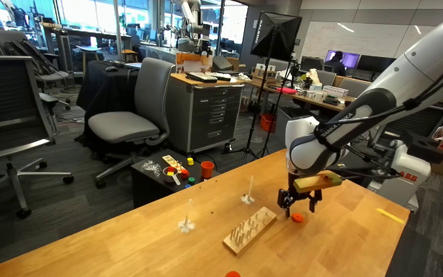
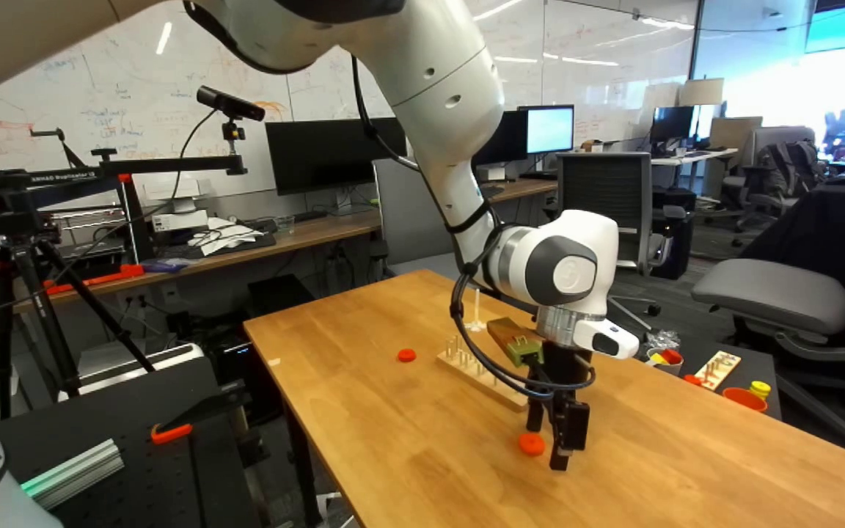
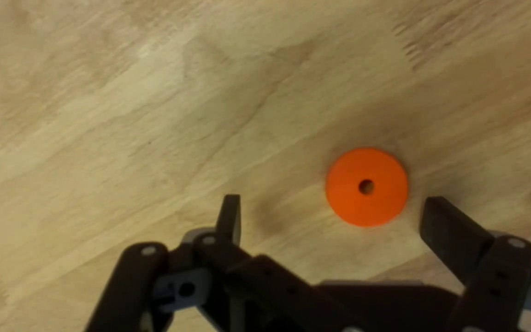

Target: Pick up the orange ring on the right and place it on the wooden stand

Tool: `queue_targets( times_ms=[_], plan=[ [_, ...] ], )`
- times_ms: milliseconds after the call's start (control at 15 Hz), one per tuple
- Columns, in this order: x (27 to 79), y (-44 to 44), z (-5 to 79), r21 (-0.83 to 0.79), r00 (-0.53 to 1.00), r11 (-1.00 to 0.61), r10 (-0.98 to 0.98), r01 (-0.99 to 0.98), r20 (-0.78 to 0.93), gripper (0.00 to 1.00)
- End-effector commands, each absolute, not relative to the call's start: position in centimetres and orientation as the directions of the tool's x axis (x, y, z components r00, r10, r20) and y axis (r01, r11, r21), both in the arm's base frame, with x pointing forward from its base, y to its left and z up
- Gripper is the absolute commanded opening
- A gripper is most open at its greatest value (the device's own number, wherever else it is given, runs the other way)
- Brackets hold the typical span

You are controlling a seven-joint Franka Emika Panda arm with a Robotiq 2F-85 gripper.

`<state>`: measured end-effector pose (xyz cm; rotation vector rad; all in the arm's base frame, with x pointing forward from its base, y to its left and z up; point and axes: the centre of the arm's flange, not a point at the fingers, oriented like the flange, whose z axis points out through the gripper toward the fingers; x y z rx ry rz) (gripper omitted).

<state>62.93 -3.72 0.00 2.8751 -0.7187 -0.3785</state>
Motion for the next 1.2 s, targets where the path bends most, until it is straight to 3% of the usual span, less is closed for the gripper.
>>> queue_targets(
  times_ms=[0,1133],
  plan=[
    [60.8,-4.5,1.2,0.198,0.847,-0.863,-0.499,-0.465,-0.182,1.0],
    [61.8,-1.6,1.6,0.076,0.86,-0.867,-0.498,-0.492,-0.113,1.0]
  ],
)
